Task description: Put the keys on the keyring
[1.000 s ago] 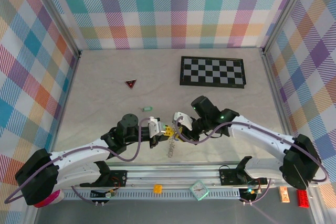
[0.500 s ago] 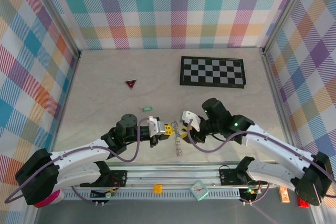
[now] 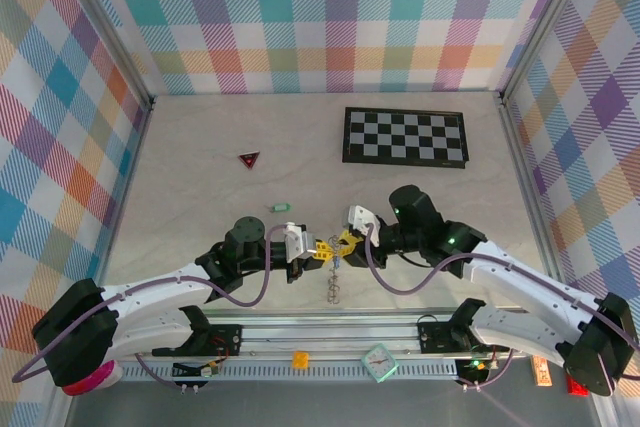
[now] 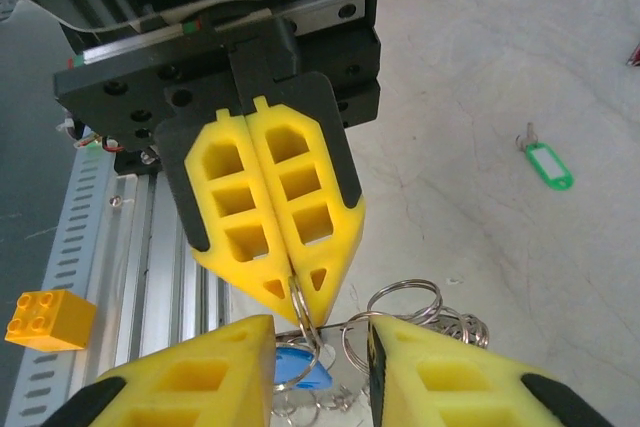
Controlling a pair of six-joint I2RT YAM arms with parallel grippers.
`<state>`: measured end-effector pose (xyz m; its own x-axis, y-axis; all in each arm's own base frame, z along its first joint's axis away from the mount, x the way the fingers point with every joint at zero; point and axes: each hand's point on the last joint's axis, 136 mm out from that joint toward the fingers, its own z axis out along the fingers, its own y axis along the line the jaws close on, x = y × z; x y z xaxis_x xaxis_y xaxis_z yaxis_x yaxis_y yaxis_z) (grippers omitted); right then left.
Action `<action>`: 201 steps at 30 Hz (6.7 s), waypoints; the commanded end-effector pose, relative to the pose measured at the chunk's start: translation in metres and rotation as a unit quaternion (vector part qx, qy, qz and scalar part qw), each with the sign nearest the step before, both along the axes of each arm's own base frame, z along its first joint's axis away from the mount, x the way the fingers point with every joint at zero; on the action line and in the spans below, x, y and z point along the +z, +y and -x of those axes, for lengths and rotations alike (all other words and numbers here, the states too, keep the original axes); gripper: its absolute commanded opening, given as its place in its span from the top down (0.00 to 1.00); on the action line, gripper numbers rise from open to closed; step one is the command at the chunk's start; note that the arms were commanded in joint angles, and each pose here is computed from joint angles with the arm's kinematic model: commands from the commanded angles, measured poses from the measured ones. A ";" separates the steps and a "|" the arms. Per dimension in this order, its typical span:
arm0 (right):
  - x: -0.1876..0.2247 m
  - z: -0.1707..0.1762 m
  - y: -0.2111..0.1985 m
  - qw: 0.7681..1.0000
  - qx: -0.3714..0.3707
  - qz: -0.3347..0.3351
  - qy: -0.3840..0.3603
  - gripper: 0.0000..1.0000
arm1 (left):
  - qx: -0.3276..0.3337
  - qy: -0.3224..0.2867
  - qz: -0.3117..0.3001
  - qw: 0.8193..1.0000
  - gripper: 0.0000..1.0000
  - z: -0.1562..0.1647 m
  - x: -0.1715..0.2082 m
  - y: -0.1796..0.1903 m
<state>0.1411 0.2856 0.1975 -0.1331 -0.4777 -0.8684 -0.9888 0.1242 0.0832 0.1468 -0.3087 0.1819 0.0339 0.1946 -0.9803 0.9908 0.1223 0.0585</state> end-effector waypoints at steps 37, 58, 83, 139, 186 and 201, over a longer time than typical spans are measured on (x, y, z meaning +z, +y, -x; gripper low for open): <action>-0.013 0.002 0.001 0.992 0.075 0.103 0.001 1.00 | 0.013 -0.013 -0.035 0.999 0.76 -0.006 0.012 -0.002; 0.006 0.010 0.012 0.990 0.095 0.100 -0.017 1.00 | -0.005 -0.012 -0.079 0.997 0.99 -0.005 0.002 -0.004; 0.008 -0.018 -0.002 0.975 -0.151 -0.002 0.163 0.64 | 0.033 -0.022 -0.024 0.999 1.00 -0.012 0.014 0.001; -0.027 -0.018 -0.002 0.874 -0.260 0.078 0.403 1.00 | 0.034 -0.041 0.019 0.998 1.00 -0.012 0.030 -0.001; 0.013 -0.004 -0.003 0.995 0.029 -0.093 -0.003 0.79 | -0.001 -0.022 0.065 0.998 1.00 -0.003 0.035 -0.010; -0.005 -0.003 -0.003 0.996 0.032 -0.080 0.014 0.79 | -0.006 -0.021 0.068 0.997 1.00 0.000 0.036 -0.009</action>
<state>0.1485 0.2811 0.1942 -0.1610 -0.3519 -0.9221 -0.9865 0.0851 0.1398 0.1569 -0.3155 0.1984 0.0295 0.1302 -0.9910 0.9855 0.1619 0.0506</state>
